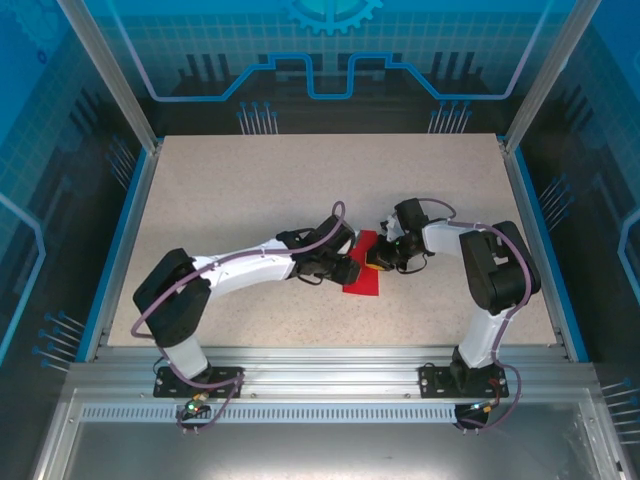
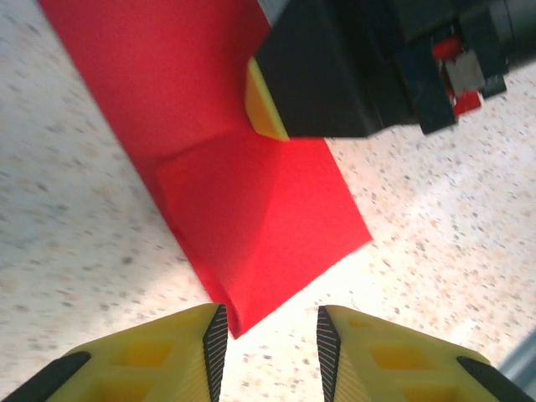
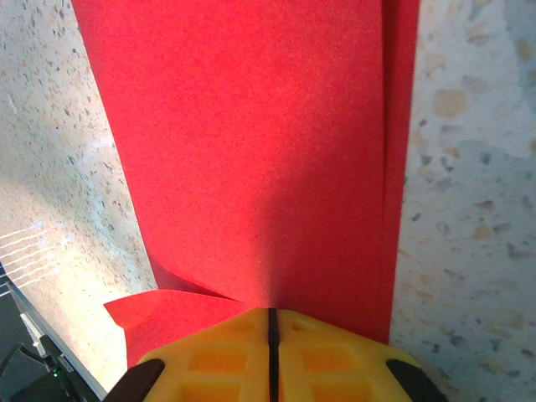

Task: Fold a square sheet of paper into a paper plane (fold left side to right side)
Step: Fold the triangle a second time at the center of the table.

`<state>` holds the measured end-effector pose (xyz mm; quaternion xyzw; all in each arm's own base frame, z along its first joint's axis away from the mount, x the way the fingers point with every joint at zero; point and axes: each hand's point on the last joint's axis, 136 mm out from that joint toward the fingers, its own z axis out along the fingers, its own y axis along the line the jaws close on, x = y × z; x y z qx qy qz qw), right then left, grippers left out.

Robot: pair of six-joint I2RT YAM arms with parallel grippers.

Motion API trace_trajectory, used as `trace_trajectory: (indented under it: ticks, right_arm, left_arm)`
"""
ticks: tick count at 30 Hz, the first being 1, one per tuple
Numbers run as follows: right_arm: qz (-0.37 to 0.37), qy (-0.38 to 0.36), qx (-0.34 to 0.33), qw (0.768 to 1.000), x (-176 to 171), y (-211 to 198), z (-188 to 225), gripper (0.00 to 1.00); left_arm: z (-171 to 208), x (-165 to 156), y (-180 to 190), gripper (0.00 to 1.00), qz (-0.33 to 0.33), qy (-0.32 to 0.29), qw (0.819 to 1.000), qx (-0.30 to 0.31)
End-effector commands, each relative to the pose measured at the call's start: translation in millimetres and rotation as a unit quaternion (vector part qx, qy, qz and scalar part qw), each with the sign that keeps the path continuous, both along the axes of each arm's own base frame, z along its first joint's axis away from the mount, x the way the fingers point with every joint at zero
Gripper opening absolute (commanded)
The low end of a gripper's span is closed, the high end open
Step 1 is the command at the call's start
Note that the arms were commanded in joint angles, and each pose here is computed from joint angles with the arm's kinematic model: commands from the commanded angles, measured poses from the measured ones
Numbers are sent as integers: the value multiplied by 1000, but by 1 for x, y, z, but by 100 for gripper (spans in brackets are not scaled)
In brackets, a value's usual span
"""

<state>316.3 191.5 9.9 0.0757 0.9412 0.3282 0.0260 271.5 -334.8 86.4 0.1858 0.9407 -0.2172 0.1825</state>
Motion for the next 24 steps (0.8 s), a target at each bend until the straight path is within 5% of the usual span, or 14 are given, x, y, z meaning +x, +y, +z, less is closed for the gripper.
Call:
trace_trajectory:
  ticks: [1, 24]
  right_arm:
    - [-5, 38, -41, 998, -16, -16, -27, 9]
    - [-3, 45, -45, 998, -19, -17, -31, 9]
  left_arm:
    - [0, -7, -27, 37, -12, 38, 997, -66]
    - [-56, -7, -23, 35, -3, 88, 996, -15]
